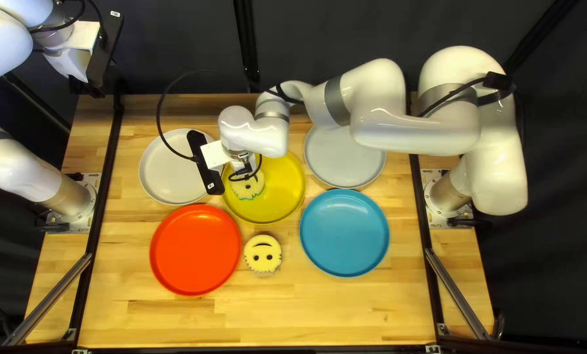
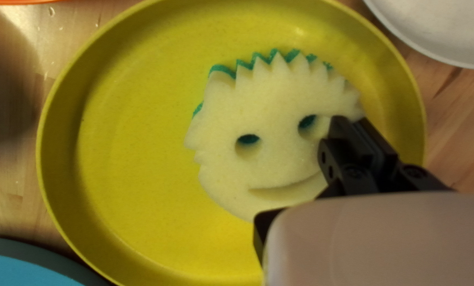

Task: Pick up sponge and scrub the plate

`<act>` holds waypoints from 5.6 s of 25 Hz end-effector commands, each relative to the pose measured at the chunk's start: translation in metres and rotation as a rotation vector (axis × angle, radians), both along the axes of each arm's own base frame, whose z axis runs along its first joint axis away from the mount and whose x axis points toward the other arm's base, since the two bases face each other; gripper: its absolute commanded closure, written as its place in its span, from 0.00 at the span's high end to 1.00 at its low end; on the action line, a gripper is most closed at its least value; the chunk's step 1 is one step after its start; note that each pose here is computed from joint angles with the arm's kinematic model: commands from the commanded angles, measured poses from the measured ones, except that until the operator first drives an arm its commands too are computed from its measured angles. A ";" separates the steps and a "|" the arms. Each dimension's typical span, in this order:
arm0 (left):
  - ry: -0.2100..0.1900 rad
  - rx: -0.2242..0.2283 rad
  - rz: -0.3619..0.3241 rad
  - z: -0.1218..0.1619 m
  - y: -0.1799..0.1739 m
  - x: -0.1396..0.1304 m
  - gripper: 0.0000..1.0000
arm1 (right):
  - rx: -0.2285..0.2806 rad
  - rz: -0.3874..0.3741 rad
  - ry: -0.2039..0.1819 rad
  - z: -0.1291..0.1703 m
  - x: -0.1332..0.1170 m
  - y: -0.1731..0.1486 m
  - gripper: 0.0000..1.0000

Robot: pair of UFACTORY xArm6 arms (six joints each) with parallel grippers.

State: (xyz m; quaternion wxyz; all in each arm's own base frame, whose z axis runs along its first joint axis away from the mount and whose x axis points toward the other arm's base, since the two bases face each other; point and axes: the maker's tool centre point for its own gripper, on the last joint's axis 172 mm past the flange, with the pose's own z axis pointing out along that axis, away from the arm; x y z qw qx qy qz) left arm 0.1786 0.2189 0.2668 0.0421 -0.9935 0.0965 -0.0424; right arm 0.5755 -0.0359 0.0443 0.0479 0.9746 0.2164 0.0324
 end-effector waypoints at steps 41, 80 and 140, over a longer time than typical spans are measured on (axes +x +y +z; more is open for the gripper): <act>0.000 0.000 0.000 0.000 0.000 0.000 1.00 | -0.014 -0.006 -0.002 -0.001 -0.044 0.030 0.00; 0.000 0.000 0.000 0.000 0.000 0.000 1.00 | -0.016 -0.039 -0.004 0.005 -0.030 0.014 0.00; 0.000 0.000 0.000 0.000 0.000 0.000 1.00 | 0.051 -0.030 -0.047 0.005 -0.090 -0.028 0.00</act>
